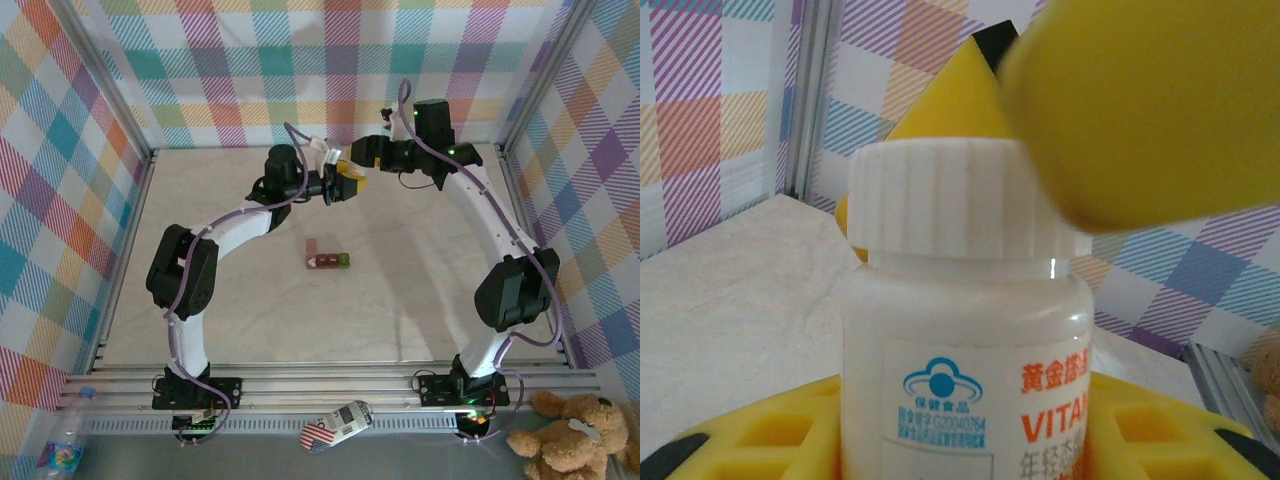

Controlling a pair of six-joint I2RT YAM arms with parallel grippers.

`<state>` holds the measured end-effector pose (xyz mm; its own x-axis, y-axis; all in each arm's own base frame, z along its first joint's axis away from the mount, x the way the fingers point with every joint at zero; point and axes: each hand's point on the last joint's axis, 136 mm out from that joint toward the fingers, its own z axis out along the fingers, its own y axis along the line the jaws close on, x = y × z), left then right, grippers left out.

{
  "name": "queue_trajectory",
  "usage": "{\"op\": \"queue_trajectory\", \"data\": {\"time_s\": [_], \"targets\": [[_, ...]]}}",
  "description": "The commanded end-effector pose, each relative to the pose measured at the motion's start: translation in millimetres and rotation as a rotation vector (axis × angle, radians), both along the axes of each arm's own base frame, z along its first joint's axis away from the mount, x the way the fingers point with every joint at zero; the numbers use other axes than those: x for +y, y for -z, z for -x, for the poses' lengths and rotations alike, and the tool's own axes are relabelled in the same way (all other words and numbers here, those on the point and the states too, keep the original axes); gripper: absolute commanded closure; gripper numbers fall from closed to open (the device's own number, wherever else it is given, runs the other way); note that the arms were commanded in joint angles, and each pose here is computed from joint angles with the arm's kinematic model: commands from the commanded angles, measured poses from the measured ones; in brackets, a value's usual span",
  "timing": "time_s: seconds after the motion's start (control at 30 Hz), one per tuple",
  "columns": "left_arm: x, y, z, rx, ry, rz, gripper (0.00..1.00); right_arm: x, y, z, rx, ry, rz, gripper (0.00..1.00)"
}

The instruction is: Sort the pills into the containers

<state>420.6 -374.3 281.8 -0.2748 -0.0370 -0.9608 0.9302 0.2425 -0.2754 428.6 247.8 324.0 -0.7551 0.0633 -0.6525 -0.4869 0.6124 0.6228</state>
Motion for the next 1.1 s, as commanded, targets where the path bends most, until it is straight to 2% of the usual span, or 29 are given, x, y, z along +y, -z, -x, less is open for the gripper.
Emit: {"op": "queue_trajectory", "data": {"time_s": [0.0, 0.07, 0.2, 0.57, 0.73, 0.83, 0.9, 0.93, 0.97, 1.0, 1.03, 1.07], "targets": [[-3, -17, 1, -0.033, 0.018, 0.03, 1.0, 12, -4, 6, -0.009, -0.043, -0.023, 0.42], [-3, -18, 0, -0.033, 0.018, 0.032, 1.0, 12, -4, 6, -0.008, -0.043, -0.025, 0.45], [-3, -19, 0, -0.034, 0.018, 0.036, 1.0, 13, 1, 8, 0.003, -0.045, -0.023, 0.43], [-4, -18, -2, -0.029, 0.01, 0.037, 1.0, 15, 7, 10, 0.01, -0.049, -0.022, 0.63], [-2, -15, -7, -0.02, -0.028, 0.022, 0.98, 11, 6, 7, -0.005, -0.011, -0.015, 0.68], [2, -10, -13, -0.01, -0.074, -0.002, 0.81, 4, 6, 3, -0.009, 0.048, -0.006, 0.72], [3, -5, -14, -0.001, -0.095, -0.024, 0.65, 0, 8, 1, -0.01, 0.087, -0.005, 0.73], [4, -3, -15, 0.0, -0.105, -0.032, 0.62, -3, 8, -1, -0.011, 0.108, -0.004, 0.73], [5, 0, -15, 0.004, -0.111, -0.039, 0.52, -5, 11, -1, -0.007, 0.128, 0.002, 0.73], [6, 2, -14, 0.006, -0.118, -0.046, 0.39, -9, 13, -2, -0.013, 0.149, 0.007, 0.73], [6, 5, -13, 0.006, -0.121, -0.054, 0.11, -11, 13, -2, -0.016, 0.165, 0.012, 0.73], [7, 8, -12, 0.009, -0.123, -0.062, 0.0, -15, 16, -3, -0.017, 0.188, 0.024, 0.73]]}}
